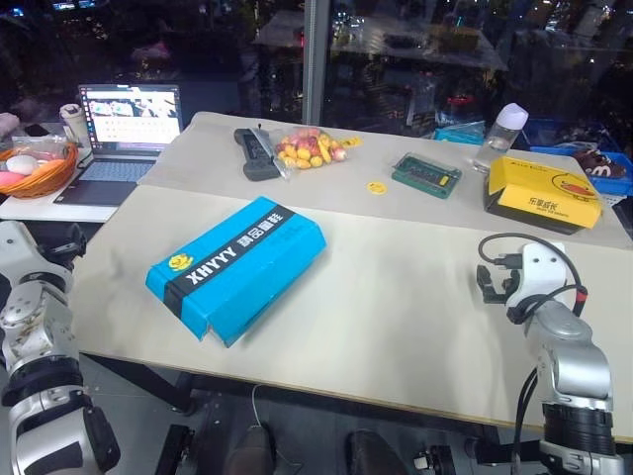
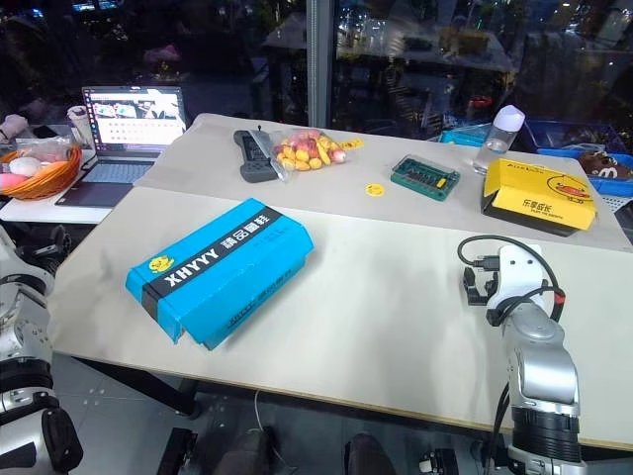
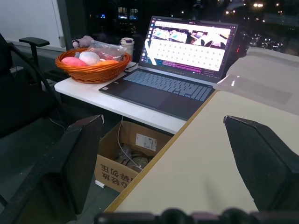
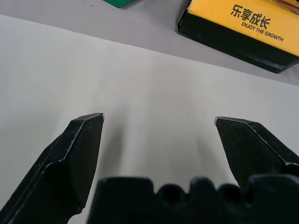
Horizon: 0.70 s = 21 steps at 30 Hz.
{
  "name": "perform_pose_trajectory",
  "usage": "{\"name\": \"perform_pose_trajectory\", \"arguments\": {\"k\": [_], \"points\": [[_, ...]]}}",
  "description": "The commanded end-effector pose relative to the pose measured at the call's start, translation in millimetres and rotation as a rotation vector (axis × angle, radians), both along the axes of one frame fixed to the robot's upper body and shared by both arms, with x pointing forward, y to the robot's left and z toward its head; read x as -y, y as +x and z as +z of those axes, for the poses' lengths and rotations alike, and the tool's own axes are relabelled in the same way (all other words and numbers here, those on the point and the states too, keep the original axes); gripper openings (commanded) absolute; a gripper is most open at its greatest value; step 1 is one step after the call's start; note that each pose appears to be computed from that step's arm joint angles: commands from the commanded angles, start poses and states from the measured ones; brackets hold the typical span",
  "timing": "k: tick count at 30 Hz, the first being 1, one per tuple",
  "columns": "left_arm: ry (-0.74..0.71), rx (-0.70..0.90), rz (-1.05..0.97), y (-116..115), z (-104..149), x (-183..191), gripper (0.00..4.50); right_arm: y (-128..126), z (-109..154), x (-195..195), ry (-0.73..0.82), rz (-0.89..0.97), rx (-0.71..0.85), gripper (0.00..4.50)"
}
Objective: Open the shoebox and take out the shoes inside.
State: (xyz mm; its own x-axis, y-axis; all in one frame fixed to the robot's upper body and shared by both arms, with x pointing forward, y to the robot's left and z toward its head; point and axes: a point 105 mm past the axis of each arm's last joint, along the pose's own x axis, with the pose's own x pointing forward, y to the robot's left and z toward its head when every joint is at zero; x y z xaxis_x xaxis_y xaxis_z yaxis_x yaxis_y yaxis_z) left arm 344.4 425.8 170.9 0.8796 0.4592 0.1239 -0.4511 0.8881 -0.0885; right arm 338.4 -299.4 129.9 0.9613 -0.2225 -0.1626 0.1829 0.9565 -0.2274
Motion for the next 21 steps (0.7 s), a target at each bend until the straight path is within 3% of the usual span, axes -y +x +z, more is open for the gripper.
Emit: {"name": "perform_pose_trajectory", "arguments": {"k": [1,10,13,15,18,21], "points": [[0.038,0.055,-0.007,0,18,2,4.44,0,21,6,-0.045,-0.011,0.067,4.50],[0.047,0.034,-0.087,10,16,13,4.44,-1,17,1,-0.038,0.008,0.054,4.50],[0.098,-0.005,-0.207,17,16,25,4.44,0,26,-17,0.007,0.135,0.066,4.50],[0.146,-0.045,-0.349,21,18,38,4.44,-1,33,-43,0.022,0.310,0.040,4.50],[0.235,-0.194,-0.704,15,8,65,4.44,-28,40,-130,0.062,0.847,-0.058,4.50],[0.281,-0.354,-0.836,7,-4,64,4.44,-48,42,-179,0.046,1.137,-0.126,4.50]]}}
